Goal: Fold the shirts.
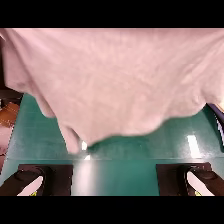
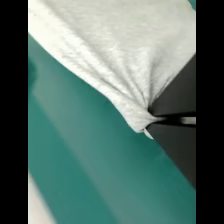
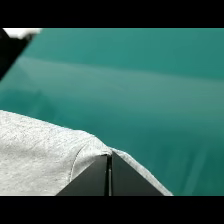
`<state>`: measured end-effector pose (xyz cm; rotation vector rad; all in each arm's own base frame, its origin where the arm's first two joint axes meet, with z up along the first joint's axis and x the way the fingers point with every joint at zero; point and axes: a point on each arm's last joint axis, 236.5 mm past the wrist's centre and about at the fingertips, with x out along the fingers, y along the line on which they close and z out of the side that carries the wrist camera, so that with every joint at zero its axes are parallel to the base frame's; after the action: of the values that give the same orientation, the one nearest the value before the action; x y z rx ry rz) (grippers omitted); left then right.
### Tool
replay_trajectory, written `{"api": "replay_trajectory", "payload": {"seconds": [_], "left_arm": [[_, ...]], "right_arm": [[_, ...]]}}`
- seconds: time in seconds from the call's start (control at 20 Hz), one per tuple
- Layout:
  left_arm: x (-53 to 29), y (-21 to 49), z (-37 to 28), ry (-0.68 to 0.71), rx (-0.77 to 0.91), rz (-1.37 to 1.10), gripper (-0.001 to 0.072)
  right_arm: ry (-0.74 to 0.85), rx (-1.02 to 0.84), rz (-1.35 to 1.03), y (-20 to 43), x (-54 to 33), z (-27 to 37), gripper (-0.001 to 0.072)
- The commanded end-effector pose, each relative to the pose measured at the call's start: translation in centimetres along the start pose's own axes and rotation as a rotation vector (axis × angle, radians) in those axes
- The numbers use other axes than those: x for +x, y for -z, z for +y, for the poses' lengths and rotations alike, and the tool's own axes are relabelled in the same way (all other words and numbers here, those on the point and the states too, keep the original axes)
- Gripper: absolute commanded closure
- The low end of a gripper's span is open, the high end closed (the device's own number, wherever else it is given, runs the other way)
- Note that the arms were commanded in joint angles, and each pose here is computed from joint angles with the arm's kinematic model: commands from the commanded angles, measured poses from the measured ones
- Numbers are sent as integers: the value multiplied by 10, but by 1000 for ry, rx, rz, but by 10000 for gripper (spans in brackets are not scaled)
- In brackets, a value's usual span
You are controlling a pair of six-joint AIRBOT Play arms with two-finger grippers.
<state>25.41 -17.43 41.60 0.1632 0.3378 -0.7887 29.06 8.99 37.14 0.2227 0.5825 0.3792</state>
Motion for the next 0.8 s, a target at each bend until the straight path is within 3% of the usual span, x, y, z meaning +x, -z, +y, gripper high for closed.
{"api": "replay_trajectory", "payload": {"seconds": [0.0,0.25,0.4,0.6,0.65,0.75], "left_arm": [[62,91,10,112,-158,277,684],[136,259,8,227,-472,640,684],[170,320,21,183,-538,673,684],[201,326,53,78,-554,587,684],[207,321,63,45,-549,549,684],[213,309,77,0,-531,490,682]], "right_arm": [[16,106,282,48,60,-37,699],[32,280,601,141,171,-101,699],[76,350,540,154,228,-136,698],[118,358,361,124,262,-161,696],[123,351,323,115,263,-164,659],[127,333,284,100,260,-168,193]]}}
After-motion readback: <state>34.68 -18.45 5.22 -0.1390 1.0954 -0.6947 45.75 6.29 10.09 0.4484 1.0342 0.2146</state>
